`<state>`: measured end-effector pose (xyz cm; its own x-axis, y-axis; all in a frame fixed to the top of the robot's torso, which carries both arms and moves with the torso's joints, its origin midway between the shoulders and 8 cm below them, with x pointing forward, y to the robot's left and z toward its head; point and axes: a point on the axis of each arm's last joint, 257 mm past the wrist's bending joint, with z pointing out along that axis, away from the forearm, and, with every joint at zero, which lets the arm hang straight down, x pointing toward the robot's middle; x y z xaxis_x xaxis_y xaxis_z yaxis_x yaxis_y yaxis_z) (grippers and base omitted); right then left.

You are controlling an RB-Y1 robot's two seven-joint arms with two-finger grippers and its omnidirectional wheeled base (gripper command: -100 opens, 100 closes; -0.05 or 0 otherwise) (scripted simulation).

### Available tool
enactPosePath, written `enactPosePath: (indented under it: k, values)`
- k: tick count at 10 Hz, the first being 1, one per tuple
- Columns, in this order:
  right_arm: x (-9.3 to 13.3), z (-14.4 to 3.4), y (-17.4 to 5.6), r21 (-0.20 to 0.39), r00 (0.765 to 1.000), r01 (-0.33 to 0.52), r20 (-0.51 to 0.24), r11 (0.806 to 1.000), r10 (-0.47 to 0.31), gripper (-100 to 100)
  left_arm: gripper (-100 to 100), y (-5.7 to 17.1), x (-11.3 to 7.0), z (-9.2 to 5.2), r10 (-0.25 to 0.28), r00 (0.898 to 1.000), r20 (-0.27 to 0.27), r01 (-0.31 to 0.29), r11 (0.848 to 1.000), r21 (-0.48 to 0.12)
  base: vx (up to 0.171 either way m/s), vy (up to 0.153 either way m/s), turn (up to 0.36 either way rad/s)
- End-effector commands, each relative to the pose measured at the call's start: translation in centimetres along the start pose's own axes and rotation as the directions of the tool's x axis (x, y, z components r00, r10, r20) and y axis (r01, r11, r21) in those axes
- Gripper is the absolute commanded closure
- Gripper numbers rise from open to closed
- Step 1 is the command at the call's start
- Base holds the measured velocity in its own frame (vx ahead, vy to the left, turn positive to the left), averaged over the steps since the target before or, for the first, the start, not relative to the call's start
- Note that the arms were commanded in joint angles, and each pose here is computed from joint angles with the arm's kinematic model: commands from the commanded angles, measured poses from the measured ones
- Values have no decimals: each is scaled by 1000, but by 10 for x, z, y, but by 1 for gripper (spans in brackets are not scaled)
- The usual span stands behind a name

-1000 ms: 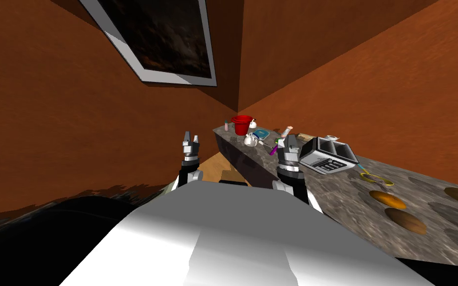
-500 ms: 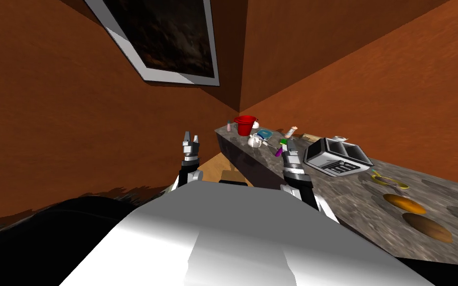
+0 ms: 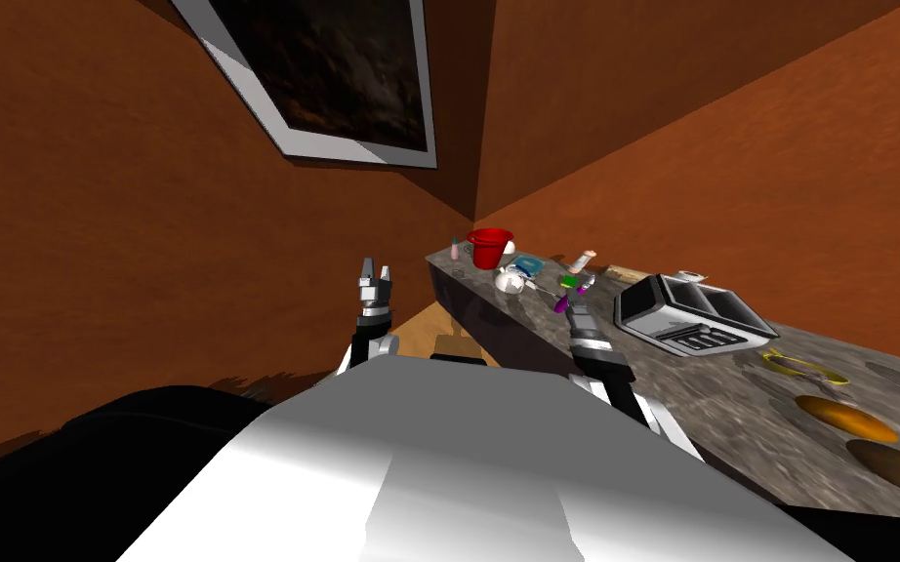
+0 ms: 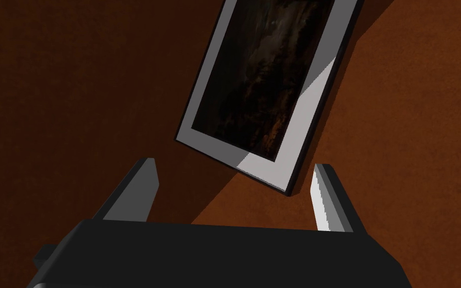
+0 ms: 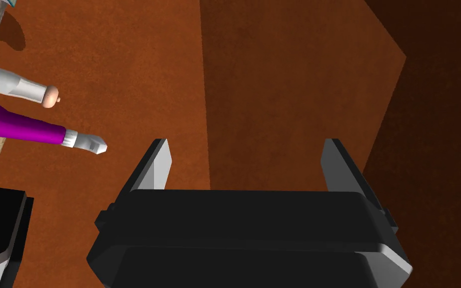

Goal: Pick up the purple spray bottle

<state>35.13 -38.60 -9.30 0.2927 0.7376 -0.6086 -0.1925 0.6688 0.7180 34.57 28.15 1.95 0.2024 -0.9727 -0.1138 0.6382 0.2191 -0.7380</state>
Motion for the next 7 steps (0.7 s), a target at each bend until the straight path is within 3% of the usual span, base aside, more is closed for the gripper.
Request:
enactPosePath:
  k: [1,4,5,7]
  values:
    - [-13,-8,-32,77,997,74,-18,994,-73,-100,0,0,0,0,0,1000,0,0,1000,0,75,129,-9]
    - [-35,-26,-86,209,978,208,-64,956,-199,-100,0,0,0,0,0,1000,0,0,1000,0,85,109,-12]
    - [-35,-26,-86,209,978,208,-64,956,-199,-100,0,0,0,0,0,1000,0,0,1000,0,73,62,-4]
    - [-52,-40,-119,289,955,295,-105,911,-276,-100,0,0,0,0,0,1000,0,0,1000,0,81,54,-5]
